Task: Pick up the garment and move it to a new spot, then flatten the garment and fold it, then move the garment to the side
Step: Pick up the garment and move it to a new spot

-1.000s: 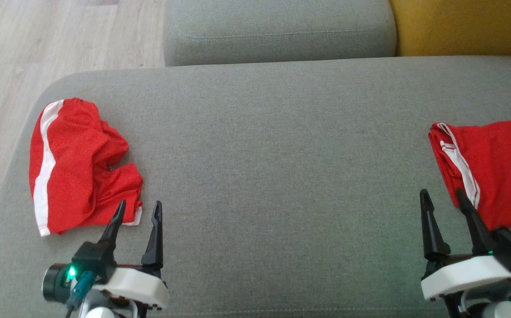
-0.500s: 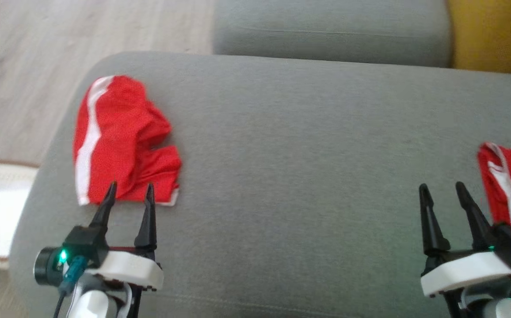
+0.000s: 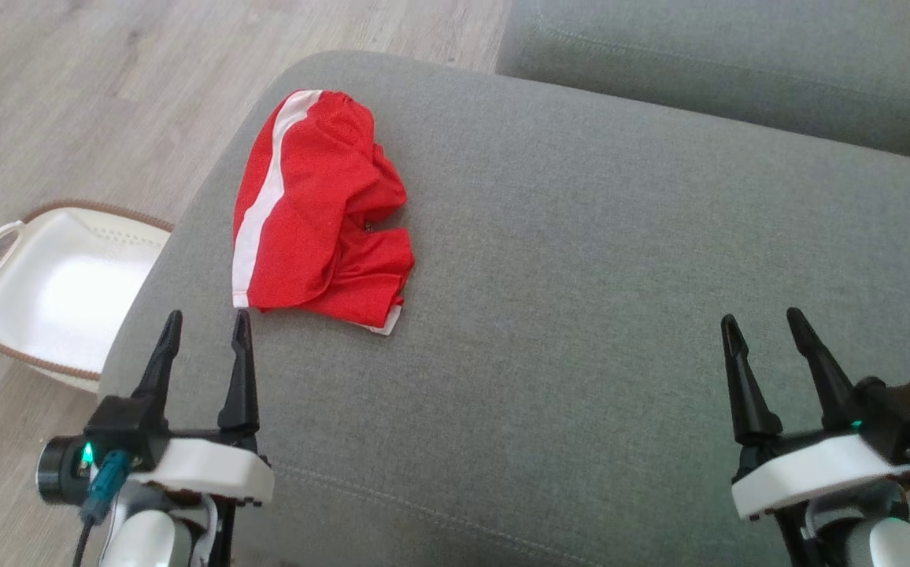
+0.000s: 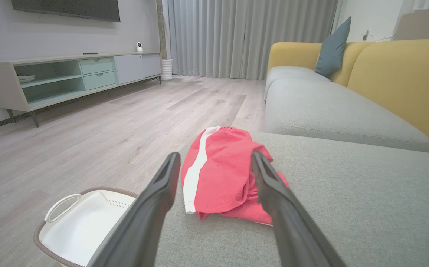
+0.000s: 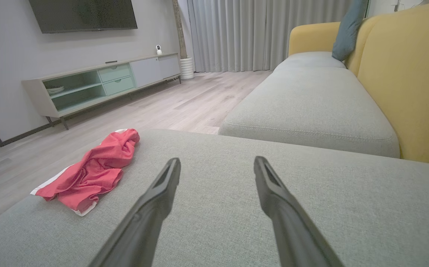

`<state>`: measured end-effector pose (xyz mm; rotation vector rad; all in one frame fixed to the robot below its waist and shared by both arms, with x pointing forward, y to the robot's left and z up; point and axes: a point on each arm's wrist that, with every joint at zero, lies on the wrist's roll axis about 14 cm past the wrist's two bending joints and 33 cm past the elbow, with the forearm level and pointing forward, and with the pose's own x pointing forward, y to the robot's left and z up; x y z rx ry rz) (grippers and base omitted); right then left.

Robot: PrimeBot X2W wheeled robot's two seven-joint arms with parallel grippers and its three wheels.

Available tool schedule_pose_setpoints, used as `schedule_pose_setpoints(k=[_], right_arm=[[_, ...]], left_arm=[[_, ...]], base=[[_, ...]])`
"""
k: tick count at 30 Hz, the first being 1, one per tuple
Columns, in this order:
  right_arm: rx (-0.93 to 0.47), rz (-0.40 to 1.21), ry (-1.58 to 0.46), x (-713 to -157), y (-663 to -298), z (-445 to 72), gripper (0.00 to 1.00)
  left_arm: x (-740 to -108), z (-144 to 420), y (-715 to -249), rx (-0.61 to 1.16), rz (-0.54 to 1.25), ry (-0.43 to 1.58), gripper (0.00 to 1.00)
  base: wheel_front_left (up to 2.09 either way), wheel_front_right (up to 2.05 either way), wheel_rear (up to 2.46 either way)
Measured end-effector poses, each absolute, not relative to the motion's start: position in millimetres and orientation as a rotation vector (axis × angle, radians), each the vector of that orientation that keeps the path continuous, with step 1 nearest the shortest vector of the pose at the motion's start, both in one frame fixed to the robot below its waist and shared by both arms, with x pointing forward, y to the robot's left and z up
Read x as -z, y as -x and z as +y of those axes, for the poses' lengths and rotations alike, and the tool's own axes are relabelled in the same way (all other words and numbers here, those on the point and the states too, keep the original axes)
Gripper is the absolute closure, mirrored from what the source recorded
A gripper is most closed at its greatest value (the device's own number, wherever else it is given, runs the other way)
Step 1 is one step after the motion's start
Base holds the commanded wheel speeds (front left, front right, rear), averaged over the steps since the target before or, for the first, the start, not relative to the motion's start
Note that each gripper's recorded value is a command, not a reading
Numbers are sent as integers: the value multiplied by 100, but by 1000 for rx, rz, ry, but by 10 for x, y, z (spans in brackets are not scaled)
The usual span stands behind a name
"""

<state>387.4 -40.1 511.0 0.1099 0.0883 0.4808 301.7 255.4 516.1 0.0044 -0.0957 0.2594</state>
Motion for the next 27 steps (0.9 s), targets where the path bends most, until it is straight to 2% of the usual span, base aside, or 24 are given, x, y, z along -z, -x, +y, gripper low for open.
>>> schedule_pose_setpoints(k=[9, 15, 19, 27], right_arm=[[-486, 111, -121, -5042, -3977, -365, 0], [-473, 128, -123, -4964, -4231, -370, 0], [-436, 194, -124, -4676, -4424, -474, 0], [-390, 251, -113, -4389, -4550, -652, 0]], left_arm=[[-5074, 2589, -3091, -264, -62, -3, 0], [-4883, 2610, -3636, -213, 7, 19, 0], [-4281, 2686, -4101, -187, 222, 74, 0], [-3493, 2660, -4322, -152, 582, 153, 0]], base=[[0, 0, 0], [0, 0, 0], [0, 0, 0], [0, 0, 0]])
